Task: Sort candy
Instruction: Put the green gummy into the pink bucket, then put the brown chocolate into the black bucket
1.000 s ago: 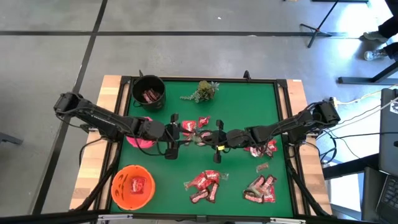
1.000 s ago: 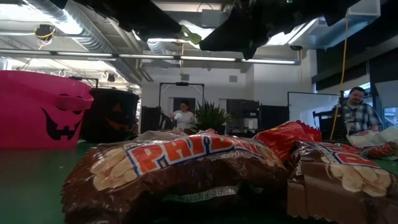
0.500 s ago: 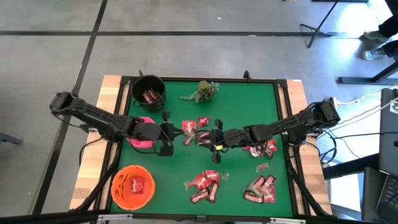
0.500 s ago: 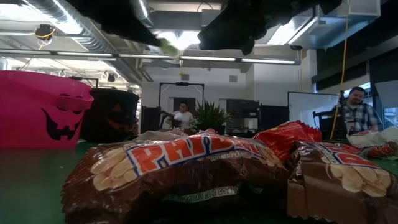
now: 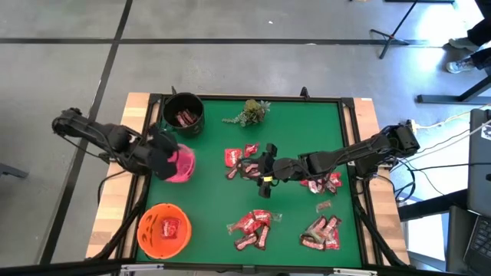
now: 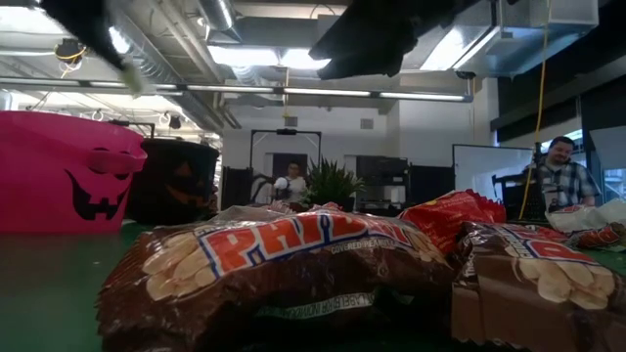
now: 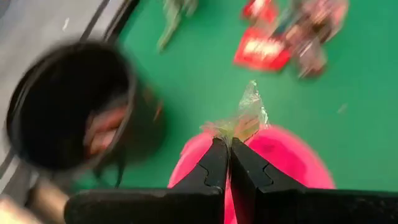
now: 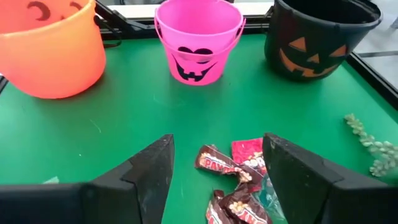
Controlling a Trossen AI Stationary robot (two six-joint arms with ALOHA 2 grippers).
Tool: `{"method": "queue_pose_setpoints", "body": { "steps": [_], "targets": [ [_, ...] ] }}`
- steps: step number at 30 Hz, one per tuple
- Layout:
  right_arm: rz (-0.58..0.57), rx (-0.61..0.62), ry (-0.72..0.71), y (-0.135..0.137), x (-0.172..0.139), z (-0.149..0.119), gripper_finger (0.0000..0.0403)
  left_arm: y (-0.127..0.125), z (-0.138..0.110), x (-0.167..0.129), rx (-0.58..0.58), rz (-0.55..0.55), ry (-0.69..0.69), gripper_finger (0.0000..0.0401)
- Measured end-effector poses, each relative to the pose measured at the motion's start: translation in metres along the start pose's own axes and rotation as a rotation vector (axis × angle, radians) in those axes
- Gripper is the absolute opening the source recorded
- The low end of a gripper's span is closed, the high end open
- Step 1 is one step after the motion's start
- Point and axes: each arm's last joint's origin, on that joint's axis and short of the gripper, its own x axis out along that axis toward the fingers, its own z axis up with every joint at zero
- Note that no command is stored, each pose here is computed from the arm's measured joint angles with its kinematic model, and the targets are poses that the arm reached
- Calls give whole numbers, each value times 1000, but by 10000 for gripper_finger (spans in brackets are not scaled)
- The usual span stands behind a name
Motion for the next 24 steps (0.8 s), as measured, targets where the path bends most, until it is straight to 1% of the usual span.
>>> {"method": "queue_pose_setpoints", "body": {
  "steps": [2, 4, 8, 13, 16, 19, 22, 24],
  "targets": [
    [-1, -2, 11, 0, 0, -1, 243, 5, -7, 0, -26, 28, 59, 0],
    [-2, 1, 24, 0, 0, -2, 243, 7, -9, 0, -55, 41, 84, 0],
    [-4, 7, 30, 0, 0, -3, 243, 6, -10, 0, -70, 13, 110, 8],
    [-5, 6, 32, 0, 0, -3, 243, 3, -8, 1, -76, -7, 114, 55],
    [-6, 4, 38, -1, 0, -4, 243, 1, -7, 1, -44, -21, 103, 91],
    [-6, 4, 38, -1, 0, -4, 243, 2, -6, 1, -39, 1, 77, 123],
    [-7, 3, 40, -1, 0, -4, 244, -1, -1, 2, -56, -3, 16, 146],
    [-7, 3, 40, -1, 0, -4, 243, -6, 6, 2, -45, -44, -51, 156]
  ]
}}
